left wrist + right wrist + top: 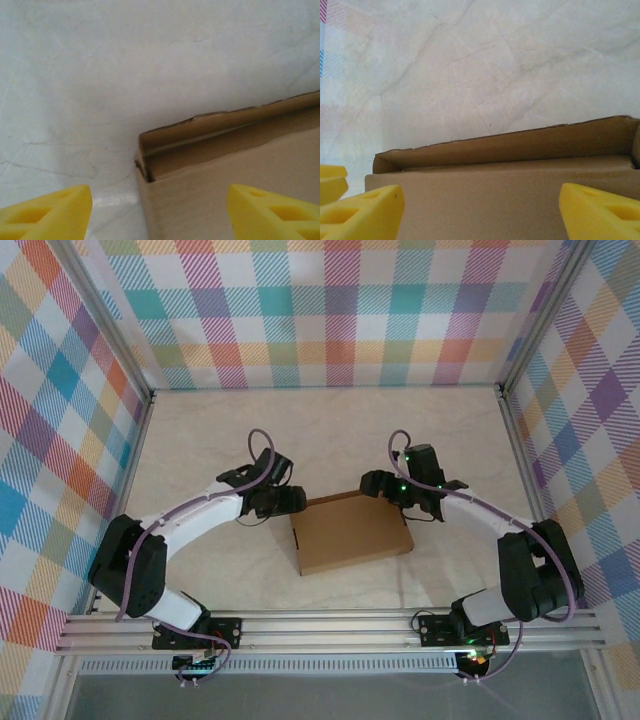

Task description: Fold the paper box

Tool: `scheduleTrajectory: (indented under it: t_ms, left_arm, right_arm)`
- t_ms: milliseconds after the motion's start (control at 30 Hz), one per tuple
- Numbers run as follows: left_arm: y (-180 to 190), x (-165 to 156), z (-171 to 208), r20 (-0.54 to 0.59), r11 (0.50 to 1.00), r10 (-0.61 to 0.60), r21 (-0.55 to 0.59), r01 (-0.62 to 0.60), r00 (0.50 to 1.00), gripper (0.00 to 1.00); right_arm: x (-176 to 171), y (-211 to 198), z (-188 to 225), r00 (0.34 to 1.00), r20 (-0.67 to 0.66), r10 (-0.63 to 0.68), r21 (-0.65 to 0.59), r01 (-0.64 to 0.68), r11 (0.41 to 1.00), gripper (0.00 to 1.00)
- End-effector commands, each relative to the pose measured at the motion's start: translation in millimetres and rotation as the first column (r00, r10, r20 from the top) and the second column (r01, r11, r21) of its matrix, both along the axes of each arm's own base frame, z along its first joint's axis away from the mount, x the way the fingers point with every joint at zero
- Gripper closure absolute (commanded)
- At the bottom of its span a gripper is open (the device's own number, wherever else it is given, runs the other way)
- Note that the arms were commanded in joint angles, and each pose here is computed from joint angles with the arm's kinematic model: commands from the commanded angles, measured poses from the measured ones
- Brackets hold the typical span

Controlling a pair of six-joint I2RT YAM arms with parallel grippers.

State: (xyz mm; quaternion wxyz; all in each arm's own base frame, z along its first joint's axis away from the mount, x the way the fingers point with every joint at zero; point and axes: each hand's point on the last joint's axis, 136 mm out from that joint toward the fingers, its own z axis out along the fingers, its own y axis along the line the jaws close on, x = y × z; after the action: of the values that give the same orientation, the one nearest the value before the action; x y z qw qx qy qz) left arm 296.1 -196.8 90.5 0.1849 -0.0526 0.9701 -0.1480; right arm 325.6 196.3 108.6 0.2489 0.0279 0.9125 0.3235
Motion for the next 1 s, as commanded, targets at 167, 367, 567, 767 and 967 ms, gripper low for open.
scheduleTrajectory:
  t_ms: [167, 367, 567, 767, 967]
  left_arm:
    - [-2.0, 67.0, 22.1, 0.109, 0.996, -0.025, -0.078, 0.034, 0.994, 0.15]
    - [-19.8, 108.8, -3.5, 0.027, 0.986, -0.105, -0.130, 0.108, 0.994, 0.15]
    - [-44.6, 116.0, -22.2, -0.059, 0.961, -0.171, -0.231, 0.154, 0.983, 0.27]
    - [-60.4, 91.4, -39.1, -0.160, 0.928, -0.238, -0.329, 0.176, 0.958, 0.39]
    - [-62.1, 51.4, -46.0, -0.233, 0.914, -0.267, -0.370, 0.169, 0.935, 0.43]
  right_arm:
    - [-64.0, -5.5, 32.9, 0.988, 0.030, 0.151, 0.034, -0.152, 0.988, 0.19]
    - [-165.8, 15.0, 29.9, 0.899, -0.097, 0.428, 0.227, -0.398, 0.889, 0.17]
    - [-217.1, 28.0, 6.0, 0.792, -0.240, 0.562, 0.349, -0.470, 0.811, 0.17]
    - [-172.7, 27.3, -26.5, 0.850, -0.320, 0.419, 0.219, -0.364, 0.905, 0.19]
    - [-92.7, 18.2, -28.0, 0.931, -0.268, 0.248, 0.152, -0.214, 0.965, 0.20]
